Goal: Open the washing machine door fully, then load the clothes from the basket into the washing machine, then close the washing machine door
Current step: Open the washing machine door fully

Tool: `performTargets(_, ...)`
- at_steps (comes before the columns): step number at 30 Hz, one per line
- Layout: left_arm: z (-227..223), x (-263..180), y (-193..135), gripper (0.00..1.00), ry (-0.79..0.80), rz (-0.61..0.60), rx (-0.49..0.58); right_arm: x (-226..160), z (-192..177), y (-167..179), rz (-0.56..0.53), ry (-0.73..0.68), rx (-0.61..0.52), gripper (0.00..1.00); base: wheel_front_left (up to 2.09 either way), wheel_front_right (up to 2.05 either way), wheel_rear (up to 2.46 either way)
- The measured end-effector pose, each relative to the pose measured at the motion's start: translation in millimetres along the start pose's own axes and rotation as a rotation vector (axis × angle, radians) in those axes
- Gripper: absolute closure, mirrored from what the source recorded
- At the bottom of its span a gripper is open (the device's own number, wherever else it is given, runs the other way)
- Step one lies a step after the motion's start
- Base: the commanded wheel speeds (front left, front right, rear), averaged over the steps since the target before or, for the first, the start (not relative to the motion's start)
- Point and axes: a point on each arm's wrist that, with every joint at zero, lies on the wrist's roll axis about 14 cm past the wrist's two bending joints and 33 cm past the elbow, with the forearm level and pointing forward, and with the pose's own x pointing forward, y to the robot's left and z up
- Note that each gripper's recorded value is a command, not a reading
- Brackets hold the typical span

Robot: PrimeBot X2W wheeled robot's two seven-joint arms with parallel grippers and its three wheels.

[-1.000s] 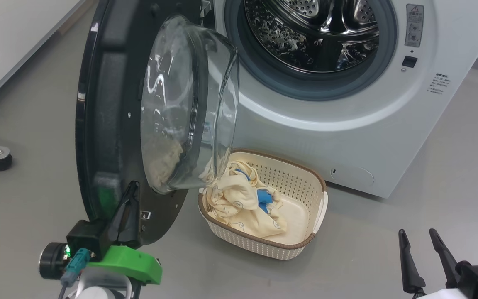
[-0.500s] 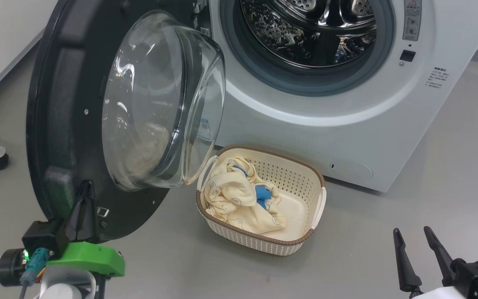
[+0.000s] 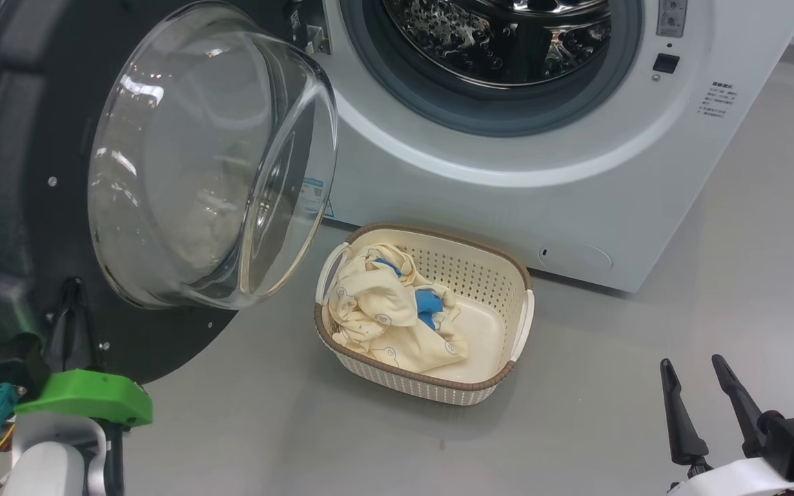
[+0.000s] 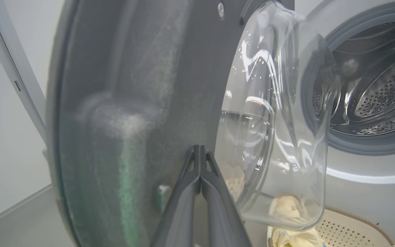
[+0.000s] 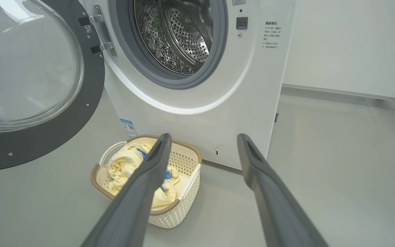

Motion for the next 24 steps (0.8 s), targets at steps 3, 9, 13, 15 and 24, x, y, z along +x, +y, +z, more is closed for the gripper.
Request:
performTargets(3,-1.8,6.1,4.9,1.00,0.007,0.020,-0.001,0.6,-2.2,-3.8,-0.007,0.006,0.001,0.00,0.00,0.00,0.00)
performTargets(9,-4.5,16.8,17.8,1.00,0.018,0.060,0.009,5.5,-0.8,-8.6,-0.016,-0.001,0.004,0.00,0.00,0.00,0.00)
performTargets(13,-3.2,22.8,27.8,1.00,0.019,0.089,0.013,5.3,-2.5,-10.6,-0.021,0.003,0.006,0.00,0.00,0.00,0.00)
performTargets(15,-2.7,25.1,30.5,1.00,0.018,0.096,0.016,5.3,-3.0,-10.6,-0.019,0.004,0.007,0.00,0.00,0.00,0.00)
performTargets(24,-8.3,26.6,40.6,1.00,0.028,0.131,0.019,9.1,0.4,-11.9,-0.021,-0.008,0.009,0.00,0.00,0.00,0.00)
